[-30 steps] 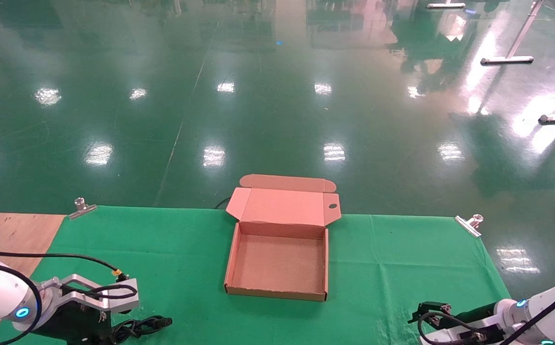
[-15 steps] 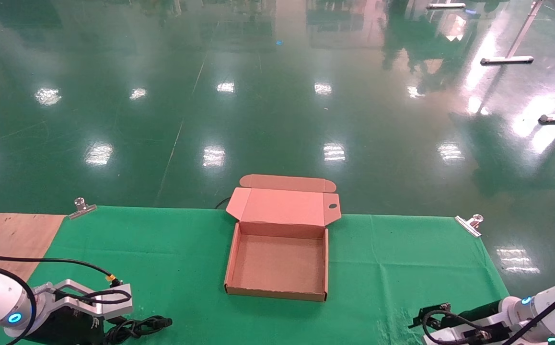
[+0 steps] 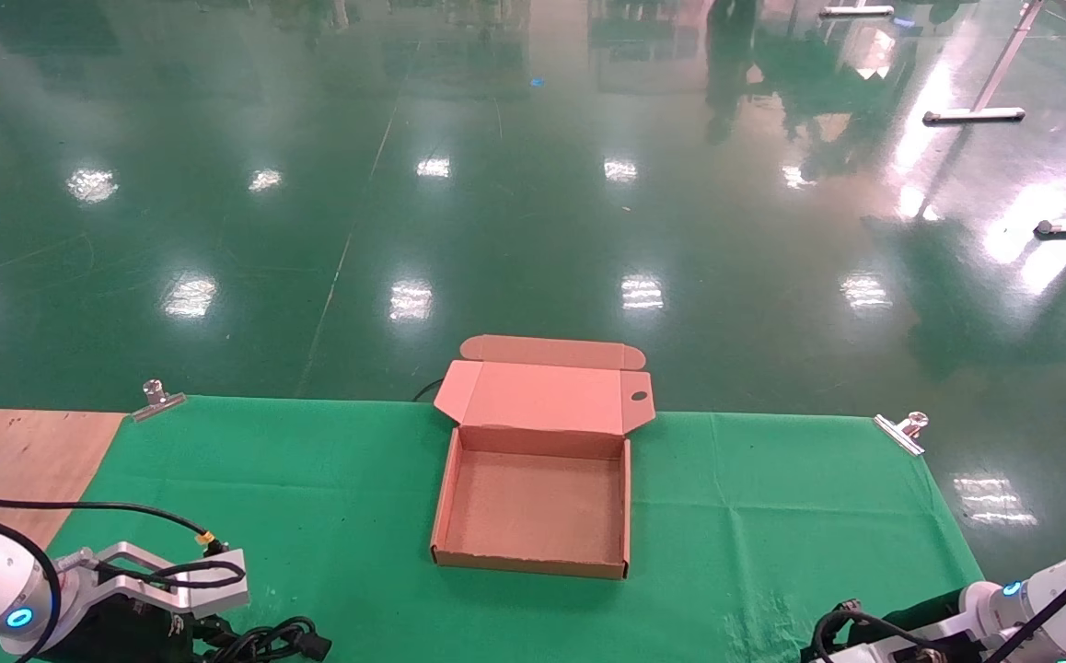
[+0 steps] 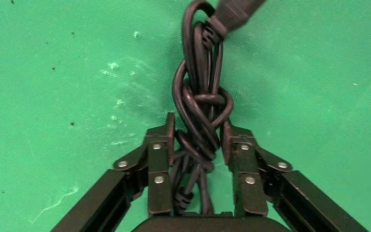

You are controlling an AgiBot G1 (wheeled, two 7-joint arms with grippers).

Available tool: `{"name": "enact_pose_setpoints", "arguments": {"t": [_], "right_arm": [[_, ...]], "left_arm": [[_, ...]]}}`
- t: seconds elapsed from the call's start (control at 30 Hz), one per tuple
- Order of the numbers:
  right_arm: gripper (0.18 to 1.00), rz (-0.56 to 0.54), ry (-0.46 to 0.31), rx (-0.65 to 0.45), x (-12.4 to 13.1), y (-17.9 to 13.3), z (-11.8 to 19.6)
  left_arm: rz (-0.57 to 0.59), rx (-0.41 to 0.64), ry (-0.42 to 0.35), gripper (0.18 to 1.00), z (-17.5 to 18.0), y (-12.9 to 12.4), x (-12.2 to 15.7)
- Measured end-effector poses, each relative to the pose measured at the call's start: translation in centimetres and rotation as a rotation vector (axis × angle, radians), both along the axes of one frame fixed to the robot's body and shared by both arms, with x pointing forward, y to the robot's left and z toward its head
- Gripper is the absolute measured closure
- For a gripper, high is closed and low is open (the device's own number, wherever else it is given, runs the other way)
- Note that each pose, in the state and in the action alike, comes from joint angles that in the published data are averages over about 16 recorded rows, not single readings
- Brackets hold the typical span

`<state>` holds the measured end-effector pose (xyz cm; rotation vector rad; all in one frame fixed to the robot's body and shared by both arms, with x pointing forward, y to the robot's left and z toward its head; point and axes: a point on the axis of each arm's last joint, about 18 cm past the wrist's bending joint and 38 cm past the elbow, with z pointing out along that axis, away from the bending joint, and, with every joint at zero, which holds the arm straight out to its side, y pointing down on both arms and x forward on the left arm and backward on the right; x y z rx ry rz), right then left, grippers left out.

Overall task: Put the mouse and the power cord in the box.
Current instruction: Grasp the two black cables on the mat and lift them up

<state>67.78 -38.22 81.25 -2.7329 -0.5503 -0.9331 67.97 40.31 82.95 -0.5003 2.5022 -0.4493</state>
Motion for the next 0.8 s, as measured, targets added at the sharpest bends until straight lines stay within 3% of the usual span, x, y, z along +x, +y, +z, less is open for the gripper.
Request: {"name": "enact_pose_setpoints", "arguments": {"t": [0.23,0.47,0.8], "right_arm": [[0.825,0.004,0.004,0.002,-0.1,-0.2,0.0],[0.915,0.011,0.000,0.033,-0.5,-0.5,0.8],[0.958,0.058,-0.070,0.174,-1.6,-0.7,6.3]], "left_arm": [[-0.009,0.001,0.004,0.799,0.1,-0.2,0.0],[-0.050,-0.004,-0.003,0.858,1.4,-1.3,0.1],[-0.223,-0.003,-0.058,0.871,7.5,-6.9,0.9]]}}
